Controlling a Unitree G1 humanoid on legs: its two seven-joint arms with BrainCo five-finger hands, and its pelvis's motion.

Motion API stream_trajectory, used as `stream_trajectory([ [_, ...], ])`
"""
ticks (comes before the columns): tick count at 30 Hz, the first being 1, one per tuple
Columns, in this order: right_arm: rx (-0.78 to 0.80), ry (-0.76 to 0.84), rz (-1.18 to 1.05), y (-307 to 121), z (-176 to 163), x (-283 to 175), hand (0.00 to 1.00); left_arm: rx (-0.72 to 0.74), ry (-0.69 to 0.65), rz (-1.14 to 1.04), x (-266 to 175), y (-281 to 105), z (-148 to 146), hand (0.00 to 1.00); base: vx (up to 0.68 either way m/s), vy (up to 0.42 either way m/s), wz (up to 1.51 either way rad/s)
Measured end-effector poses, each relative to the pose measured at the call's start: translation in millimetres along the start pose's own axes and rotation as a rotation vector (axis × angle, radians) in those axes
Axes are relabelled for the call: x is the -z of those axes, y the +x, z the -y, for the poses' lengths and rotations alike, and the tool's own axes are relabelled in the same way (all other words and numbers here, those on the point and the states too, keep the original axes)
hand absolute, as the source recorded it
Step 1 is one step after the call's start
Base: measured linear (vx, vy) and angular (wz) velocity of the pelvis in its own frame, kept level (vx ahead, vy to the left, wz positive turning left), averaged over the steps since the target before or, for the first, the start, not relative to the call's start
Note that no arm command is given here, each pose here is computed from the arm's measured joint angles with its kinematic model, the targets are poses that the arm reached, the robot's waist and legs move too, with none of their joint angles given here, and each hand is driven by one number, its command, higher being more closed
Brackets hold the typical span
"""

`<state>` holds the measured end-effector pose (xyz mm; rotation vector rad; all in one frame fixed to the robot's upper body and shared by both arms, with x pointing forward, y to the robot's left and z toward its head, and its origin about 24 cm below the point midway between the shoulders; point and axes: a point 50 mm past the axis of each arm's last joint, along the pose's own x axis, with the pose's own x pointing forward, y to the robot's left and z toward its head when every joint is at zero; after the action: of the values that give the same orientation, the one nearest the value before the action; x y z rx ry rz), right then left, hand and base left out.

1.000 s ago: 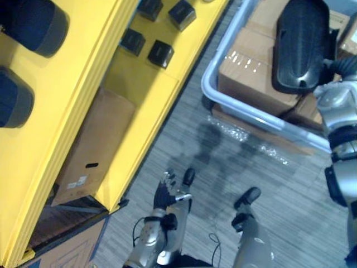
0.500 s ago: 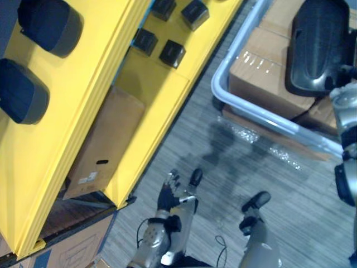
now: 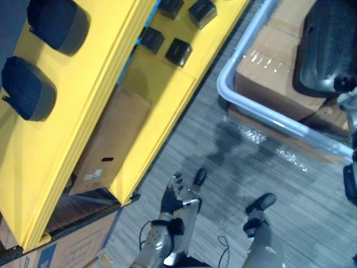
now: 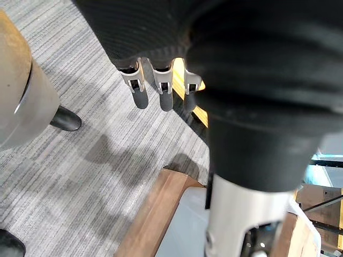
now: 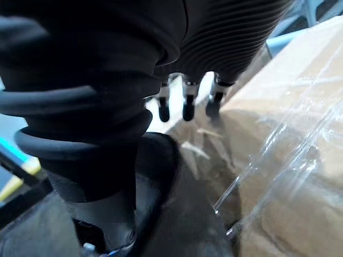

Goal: Walk over and take plastic housings, then place them on the shelf

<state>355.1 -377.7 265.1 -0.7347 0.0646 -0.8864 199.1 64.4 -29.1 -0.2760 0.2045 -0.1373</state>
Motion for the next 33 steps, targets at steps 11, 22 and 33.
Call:
stream_trajectory([
  [11,-0.029,-0.337,0.023,5,14,-6,1.0,-0.011,0.007,-0.016,1,0,-2,0.0,0.0,0.0,0.0],
  [22,-0.005,-0.634,-0.013,6,19,1,1.0,-0.044,0.015,0.059,-13,0,-22,0.0,0.0,-0.002,0.05],
  [33,0.168,-0.579,0.167,5,26,-28,1.0,-0.071,-0.028,0.147,-32,-6,-38,0.0,-0.03,-0.01,0.01],
])
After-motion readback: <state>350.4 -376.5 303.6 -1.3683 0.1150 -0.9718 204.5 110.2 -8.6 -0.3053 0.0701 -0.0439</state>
